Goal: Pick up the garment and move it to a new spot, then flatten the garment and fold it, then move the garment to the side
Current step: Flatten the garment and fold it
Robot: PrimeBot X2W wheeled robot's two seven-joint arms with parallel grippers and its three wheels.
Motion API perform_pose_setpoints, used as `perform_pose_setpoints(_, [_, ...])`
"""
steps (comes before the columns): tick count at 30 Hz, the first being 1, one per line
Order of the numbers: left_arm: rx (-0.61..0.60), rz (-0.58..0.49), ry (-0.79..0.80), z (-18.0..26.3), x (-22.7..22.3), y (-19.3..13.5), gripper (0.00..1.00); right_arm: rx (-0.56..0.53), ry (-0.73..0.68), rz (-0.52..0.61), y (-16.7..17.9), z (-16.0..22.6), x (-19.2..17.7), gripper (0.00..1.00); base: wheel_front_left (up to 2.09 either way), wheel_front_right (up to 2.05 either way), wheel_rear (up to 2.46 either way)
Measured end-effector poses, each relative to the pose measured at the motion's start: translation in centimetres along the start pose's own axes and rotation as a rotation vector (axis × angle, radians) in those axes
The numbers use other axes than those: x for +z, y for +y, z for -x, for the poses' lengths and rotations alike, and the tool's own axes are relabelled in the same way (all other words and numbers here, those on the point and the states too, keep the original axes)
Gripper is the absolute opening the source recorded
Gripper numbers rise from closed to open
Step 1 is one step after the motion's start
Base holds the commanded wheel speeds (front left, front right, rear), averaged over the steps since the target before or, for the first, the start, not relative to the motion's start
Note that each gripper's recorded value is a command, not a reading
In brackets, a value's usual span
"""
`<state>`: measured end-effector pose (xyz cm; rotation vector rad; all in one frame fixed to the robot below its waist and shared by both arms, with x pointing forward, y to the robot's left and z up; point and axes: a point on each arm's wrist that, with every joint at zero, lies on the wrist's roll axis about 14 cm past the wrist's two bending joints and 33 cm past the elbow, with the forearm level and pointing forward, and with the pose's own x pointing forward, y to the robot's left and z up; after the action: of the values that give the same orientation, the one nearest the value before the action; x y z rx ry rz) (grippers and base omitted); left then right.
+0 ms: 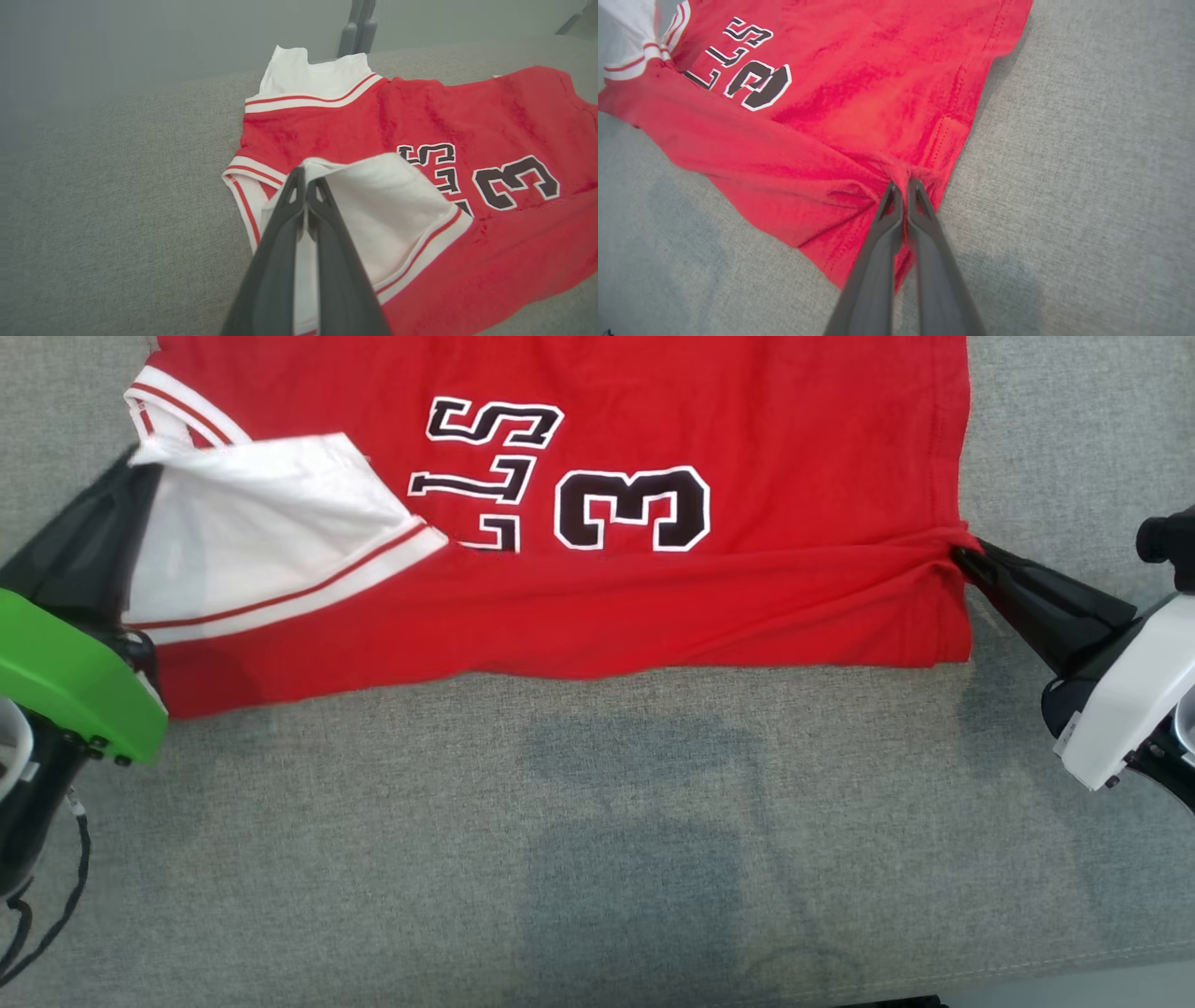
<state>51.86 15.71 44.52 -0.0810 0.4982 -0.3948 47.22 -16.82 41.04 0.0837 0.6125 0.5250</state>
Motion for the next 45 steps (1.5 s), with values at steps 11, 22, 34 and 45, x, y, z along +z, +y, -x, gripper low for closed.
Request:
perform_pose_setpoints(11, [0.001, 0.008, -0.045, -1.3, 1.2, 0.8, 0.00, 0.024, 0.040, 0.028, 0.5, -1.1, -0.3, 0.00, 0.00, 0.00, 0.00])
perform_pose_setpoints(22, [0.018, 0.036, 0.026, -3.1, -1.0, 1.6, 1.00, -0.017, 0.000, 0.082, -0.5, -1.5, 0.5, 1.00, 0.00, 0.00, 0.00])
perform_pose_setpoints(34, [0.152, 0.309, -0.118, 3.3, -0.2, 2.9, 1.00, -0.086, -0.063, -0.010, 0.7, 3.2, -1.2, 1.00, 0.00, 0.00, 0.00])
perform_pose_setpoints(45, [0.139, 0.623, -0.064, 5.3, -4.8, 0.4, 1.00, -0.105, -0.054, -0.052, 0.8, 2.2, -1.4, 1.00, 0.00, 0.00, 0.00])
